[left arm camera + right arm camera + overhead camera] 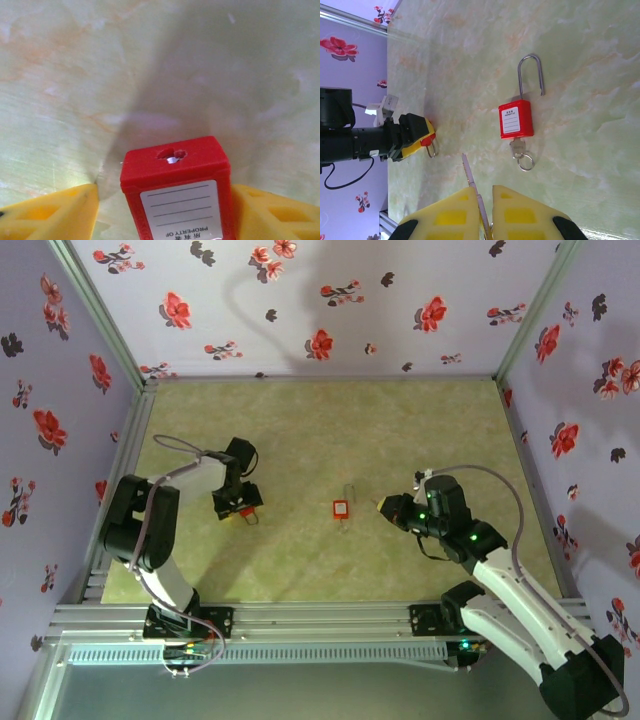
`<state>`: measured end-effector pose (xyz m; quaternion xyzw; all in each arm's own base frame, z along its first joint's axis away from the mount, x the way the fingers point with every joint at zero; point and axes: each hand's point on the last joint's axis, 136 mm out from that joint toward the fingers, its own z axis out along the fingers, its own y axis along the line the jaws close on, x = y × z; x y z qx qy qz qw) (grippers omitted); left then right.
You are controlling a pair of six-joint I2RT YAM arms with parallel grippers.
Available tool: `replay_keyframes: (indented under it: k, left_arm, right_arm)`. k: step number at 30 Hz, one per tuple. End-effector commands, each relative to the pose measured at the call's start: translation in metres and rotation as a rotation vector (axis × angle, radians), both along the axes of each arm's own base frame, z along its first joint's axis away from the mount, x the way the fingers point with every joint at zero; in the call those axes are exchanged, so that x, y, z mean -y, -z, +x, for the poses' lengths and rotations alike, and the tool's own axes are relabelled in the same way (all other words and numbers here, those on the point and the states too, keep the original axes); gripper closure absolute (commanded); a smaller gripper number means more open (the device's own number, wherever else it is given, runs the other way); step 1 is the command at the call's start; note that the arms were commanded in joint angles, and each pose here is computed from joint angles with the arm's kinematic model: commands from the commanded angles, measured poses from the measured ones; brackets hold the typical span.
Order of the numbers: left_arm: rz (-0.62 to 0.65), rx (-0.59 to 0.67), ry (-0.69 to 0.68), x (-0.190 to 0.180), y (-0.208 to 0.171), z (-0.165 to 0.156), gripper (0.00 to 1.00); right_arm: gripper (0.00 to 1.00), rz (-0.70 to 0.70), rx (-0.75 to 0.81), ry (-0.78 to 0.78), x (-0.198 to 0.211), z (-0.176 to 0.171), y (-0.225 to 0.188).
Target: Unlock with the key
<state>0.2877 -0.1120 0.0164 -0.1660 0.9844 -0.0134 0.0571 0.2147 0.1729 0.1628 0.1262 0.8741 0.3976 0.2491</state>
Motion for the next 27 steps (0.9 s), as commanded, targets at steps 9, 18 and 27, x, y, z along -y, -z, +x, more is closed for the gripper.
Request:
replay_keyframes:
  k: [9,18,27]
  left_arm:
    - [-0.068,0.049,0.061,0.020,0.000,0.017,0.64]
    - [-0.170,0.247,0.452,0.077,-0.061,0.033,0.78]
    - [-0.098,0.918,1.553,0.174,-0.179,-0.018,0.86]
  right_arm:
    - [1.00,0.005,0.010,0.025,0.004,0.002,0.002]
    - [1.00,-0.018,0.038,-0.085,-0.003,-0.008,-0.015]
    - [1.00,0.011,0.071,-0.313,-0.017,-0.038,-0.072]
